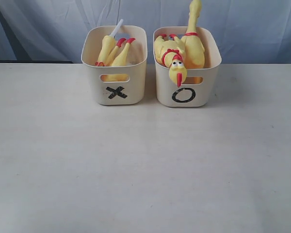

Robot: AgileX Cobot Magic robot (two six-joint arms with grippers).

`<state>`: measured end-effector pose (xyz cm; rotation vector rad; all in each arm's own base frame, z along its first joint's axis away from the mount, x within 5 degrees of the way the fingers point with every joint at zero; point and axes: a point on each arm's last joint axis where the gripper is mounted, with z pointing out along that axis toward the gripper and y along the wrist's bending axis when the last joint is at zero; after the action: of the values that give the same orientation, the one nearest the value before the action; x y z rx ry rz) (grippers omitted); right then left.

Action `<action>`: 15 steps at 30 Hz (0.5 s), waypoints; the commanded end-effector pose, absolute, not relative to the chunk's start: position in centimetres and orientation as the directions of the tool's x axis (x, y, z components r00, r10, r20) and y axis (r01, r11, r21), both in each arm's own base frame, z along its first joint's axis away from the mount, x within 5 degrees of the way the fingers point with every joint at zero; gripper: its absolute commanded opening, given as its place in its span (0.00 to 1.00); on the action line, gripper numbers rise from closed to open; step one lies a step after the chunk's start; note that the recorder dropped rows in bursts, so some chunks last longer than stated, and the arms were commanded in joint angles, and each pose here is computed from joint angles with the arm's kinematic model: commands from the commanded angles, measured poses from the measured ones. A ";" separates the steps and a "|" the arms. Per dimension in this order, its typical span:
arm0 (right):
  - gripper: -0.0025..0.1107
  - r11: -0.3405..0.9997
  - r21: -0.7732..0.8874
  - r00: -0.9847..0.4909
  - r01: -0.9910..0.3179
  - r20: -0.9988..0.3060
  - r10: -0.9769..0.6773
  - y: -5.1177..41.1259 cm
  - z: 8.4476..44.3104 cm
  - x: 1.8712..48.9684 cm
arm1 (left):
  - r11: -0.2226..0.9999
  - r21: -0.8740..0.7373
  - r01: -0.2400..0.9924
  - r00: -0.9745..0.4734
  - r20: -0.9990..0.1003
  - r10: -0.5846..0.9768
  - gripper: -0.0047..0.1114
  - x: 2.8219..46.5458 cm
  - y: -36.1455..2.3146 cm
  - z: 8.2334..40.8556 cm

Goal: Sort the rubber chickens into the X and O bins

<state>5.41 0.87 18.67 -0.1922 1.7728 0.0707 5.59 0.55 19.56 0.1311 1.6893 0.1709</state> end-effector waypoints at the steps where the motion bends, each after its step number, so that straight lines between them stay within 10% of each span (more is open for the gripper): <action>1: 0.01 0.985 -0.058 -0.182 -0.164 -0.979 -0.088 0.8 18.8 5.4 | 1.000 -0.005 -0.003 -0.151 -0.988 -0.005 0.04 5.5 0.2 19.1; 6: 0.01 0.985 -0.058 -0.182 -0.164 -0.979 -0.088 0.8 18.8 5.4 | 0.965 -0.262 0.021 -0.154 -0.954 -0.256 0.04 5.5 -0.4 19.2; 15: 0.01 0.985 -0.058 -0.182 -0.164 -0.979 -0.088 0.8 18.8 5.4 | 0.971 -0.240 0.019 -0.152 -0.960 -0.234 0.04 5.5 -0.3 19.2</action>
<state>5.41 0.87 18.67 -0.1917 1.7729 0.0714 5.55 -0.34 19.30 -0.1618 1.7179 -0.2300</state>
